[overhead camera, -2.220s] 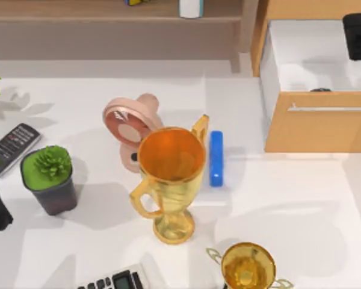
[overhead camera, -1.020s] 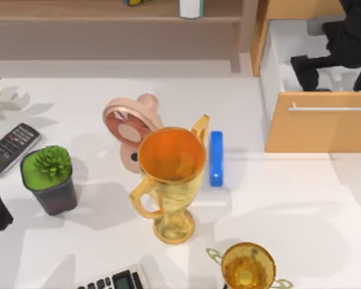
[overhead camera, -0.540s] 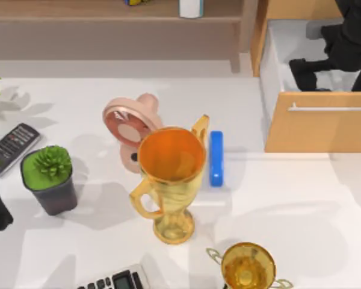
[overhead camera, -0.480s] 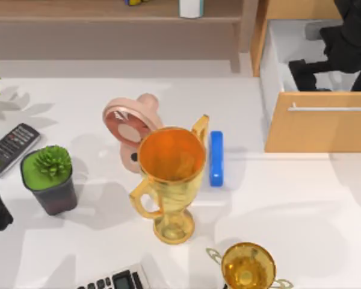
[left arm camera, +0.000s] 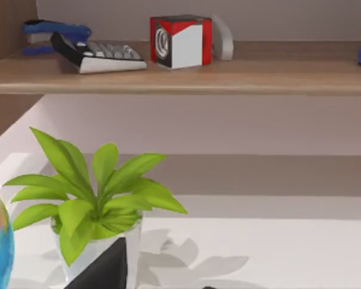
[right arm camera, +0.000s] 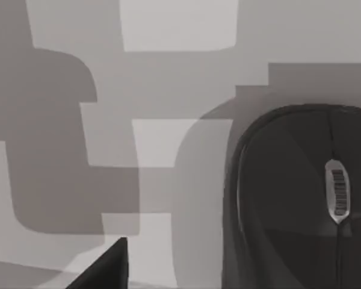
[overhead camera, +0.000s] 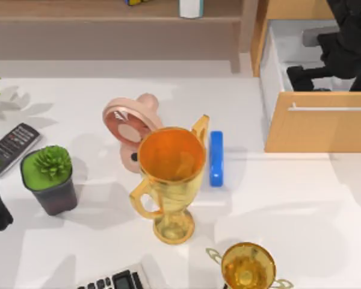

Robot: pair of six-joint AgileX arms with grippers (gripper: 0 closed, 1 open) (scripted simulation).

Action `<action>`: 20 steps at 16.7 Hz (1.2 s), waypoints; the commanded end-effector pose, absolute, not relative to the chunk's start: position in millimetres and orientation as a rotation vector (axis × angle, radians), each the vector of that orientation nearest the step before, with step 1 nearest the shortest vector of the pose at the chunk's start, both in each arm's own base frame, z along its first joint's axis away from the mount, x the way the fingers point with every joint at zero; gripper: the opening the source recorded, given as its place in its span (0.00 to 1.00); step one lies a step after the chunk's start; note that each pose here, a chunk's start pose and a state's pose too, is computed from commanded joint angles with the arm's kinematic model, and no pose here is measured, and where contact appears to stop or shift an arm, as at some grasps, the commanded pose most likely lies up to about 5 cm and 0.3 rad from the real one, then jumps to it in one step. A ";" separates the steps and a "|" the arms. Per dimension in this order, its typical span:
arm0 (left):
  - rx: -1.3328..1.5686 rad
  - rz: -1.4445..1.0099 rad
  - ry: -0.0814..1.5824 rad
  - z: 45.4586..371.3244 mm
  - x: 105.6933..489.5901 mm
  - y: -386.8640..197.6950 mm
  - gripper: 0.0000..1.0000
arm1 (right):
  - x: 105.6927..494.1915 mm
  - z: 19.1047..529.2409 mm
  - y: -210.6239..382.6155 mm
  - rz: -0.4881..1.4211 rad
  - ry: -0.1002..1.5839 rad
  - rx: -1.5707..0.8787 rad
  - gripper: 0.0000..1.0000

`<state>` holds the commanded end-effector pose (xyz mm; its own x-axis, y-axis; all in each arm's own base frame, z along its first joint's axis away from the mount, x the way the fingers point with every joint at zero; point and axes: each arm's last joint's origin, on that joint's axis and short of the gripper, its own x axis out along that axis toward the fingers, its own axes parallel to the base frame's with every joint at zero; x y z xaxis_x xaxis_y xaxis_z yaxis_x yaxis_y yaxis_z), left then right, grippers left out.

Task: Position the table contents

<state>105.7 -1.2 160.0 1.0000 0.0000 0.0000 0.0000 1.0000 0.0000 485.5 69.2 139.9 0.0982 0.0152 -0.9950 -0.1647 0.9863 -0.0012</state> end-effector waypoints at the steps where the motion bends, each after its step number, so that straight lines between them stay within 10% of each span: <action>1: 0.000 0.000 0.000 160.0 105.7 -1.2 1.00 | 485.5 139.9 69.2 0.134 1.468 -0.123 0.85; 12: 0.000 0.000 0.000 160.0 105.7 -1.2 1.00 | 485.5 139.9 69.2 0.134 1.468 -0.123 0.02; 20: 0.000 0.000 0.000 160.0 105.7 -1.2 1.00 | 485.5 139.9 69.2 0.134 1.468 -0.123 0.00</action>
<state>105.7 -1.2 160.0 1.0000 0.0000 0.0000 0.0000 1.0000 0.0000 485.5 69.2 139.9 0.0982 0.0152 -0.9950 -0.1647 0.9863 -0.0012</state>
